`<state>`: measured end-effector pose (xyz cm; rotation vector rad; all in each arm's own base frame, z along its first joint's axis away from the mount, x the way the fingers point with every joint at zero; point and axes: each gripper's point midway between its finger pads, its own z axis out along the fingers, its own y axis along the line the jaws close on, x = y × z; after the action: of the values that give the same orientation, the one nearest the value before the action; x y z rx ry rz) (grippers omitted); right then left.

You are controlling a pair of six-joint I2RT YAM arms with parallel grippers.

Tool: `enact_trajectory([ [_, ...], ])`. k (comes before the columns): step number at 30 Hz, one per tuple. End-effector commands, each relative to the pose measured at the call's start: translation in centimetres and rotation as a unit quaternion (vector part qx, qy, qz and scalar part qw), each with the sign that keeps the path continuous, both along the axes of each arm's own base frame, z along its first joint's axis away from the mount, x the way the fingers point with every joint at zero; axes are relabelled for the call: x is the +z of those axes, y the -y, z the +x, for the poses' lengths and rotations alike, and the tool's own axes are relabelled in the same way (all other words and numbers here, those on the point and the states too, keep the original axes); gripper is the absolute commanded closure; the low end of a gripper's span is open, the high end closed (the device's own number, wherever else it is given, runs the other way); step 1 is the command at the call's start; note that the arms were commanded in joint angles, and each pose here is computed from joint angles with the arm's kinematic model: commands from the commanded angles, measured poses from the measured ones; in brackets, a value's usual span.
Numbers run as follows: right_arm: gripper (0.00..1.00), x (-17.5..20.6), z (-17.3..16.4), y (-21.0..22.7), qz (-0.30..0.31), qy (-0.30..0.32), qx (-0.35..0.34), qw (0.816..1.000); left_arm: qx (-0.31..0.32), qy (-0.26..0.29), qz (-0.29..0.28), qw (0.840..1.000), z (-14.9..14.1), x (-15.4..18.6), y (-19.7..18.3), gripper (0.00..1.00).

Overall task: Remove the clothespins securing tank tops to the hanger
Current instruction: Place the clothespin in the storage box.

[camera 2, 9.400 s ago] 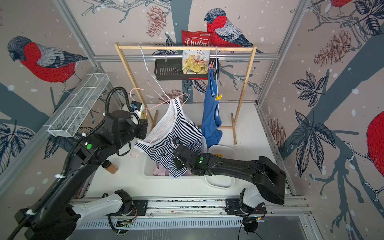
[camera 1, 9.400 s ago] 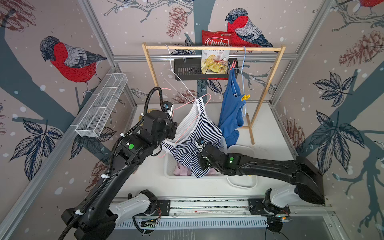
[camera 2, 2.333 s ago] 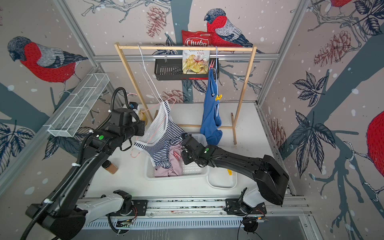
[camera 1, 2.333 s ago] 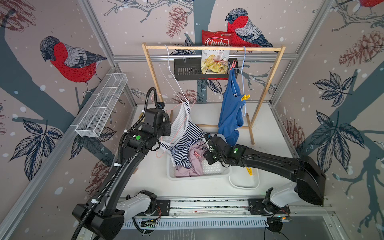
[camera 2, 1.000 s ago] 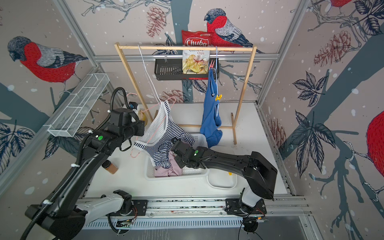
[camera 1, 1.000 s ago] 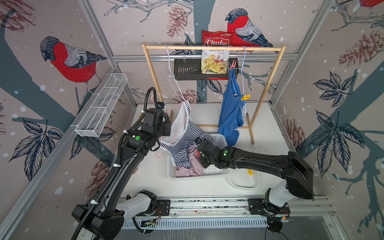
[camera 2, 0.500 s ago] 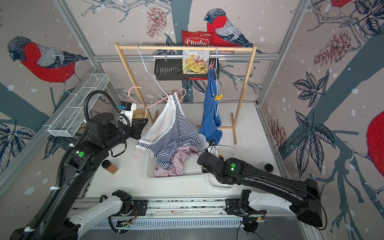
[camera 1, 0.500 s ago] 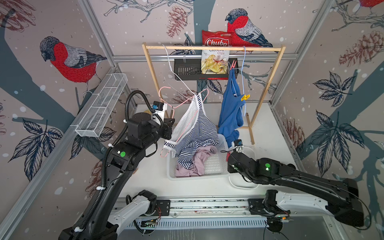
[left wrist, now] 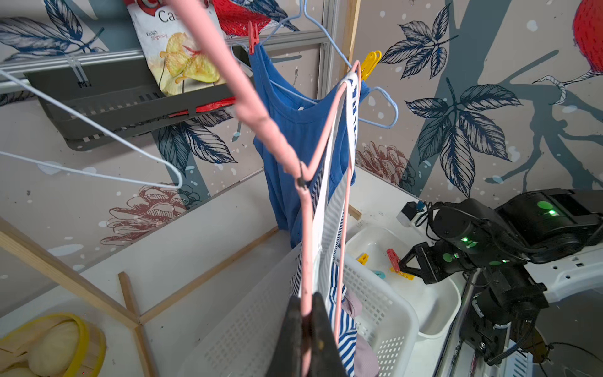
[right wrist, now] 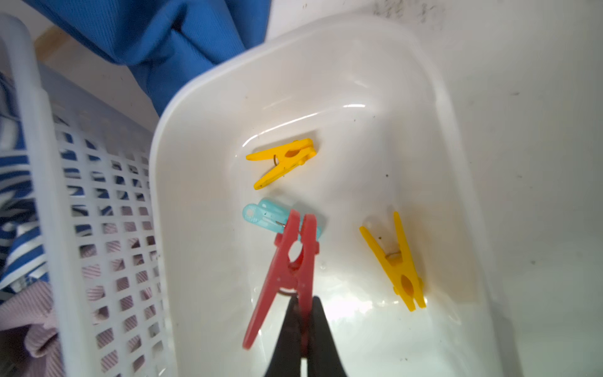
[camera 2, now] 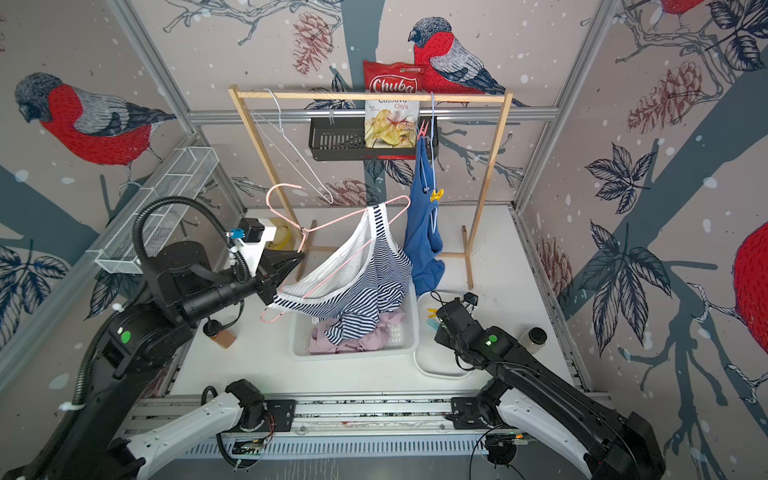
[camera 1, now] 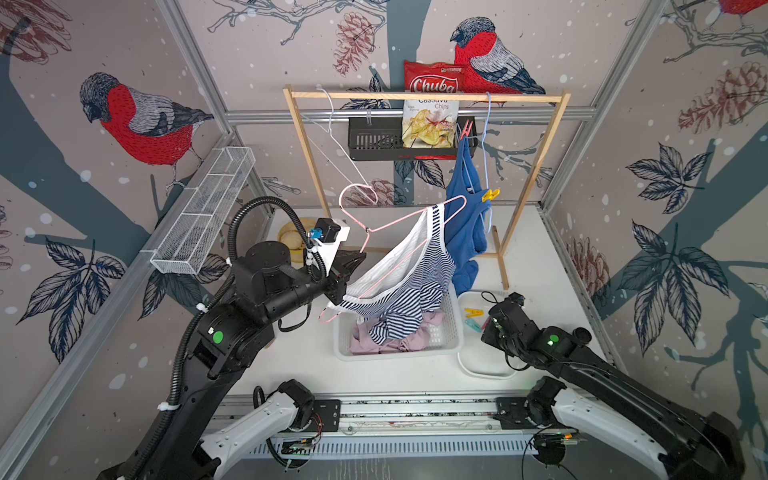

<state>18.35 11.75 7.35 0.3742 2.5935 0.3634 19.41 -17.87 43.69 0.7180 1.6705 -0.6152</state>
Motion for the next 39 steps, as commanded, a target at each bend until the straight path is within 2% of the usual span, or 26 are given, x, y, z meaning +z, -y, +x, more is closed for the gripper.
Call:
enact_trajectory([
  [1, 0.94, -0.6, 0.9, -1.7, 0.022, 0.004, 0.043, 0.999, -0.019, 0.022, 0.000, 1.000, -1.0, 1.3, 0.0, 1.00],
  [4, 0.85, -1.7, 1.3, -1.8, 0.014, -0.016, 0.053, 0.998, -0.020, 0.002, 0.020, 1.000, -1.0, 0.5, 0.0, 1.00],
  [6, 0.68, -1.8, 1.4, -1.8, 0.002, -0.027, 0.060, 0.998, -0.006, -0.015, 0.038, 0.999, -0.6, -0.2, -0.4, 1.00],
  [9, 0.53, -0.1, 2.1, -2.2, -0.001, -0.005, 0.072, 0.997, 0.031, -0.037, 0.067, 0.997, 0.2, -1.0, -1.4, 1.00],
  [11, 0.49, 1.7, 2.6, -2.4, 0.009, 0.026, 0.076, 0.997, 0.047, -0.050, 0.082, 0.994, 0.5, -1.6, -2.0, 1.00],
  [14, 0.49, 5.4, 3.1, -3.1, 0.031, 0.086, 0.100, 0.991, 0.057, -0.064, 0.089, 0.992, 0.6, -2.4, -2.3, 1.00],
  [17, 0.53, 11.1, 3.5, -4.9, 0.045, 0.180, 0.133, 0.974, 0.054, -0.080, 0.098, 0.990, 0.7, -3.6, -2.1, 1.00],
  [21, 0.53, 19.2, 2.1, -9.2, 0.037, 0.324, 0.181, 0.928, 0.058, -0.089, 0.103, 0.989, 1.0, -4.3, -2.0, 1.00],
  [25, 0.50, 24.0, 1.3, -12.8, 0.016, 0.412, 0.211, 0.887, 0.058, -0.087, 0.099, 0.990, 1.0, -4.0, -2.0, 1.00],
  [30, 0.47, 28.9, 3.3, -15.1, 0.008, 0.480, 0.202, 0.854, 0.054, -0.082, 0.094, 0.991, 1.2, -3.5, -1.6, 1.00],
  [34, 0.49, 30.8, 6.0, -16.0, 0.035, 0.484, 0.217, 0.847, 0.056, -0.069, 0.087, 0.992, 1.6, -2.7, -1.5, 1.00],
  [39, 0.49, 32.5, 6.9, -17.9, 0.057, 0.502, 0.263, 0.822, 0.057, -0.057, 0.082, 0.993, 2.0, -1.9, -1.3, 1.00],
])
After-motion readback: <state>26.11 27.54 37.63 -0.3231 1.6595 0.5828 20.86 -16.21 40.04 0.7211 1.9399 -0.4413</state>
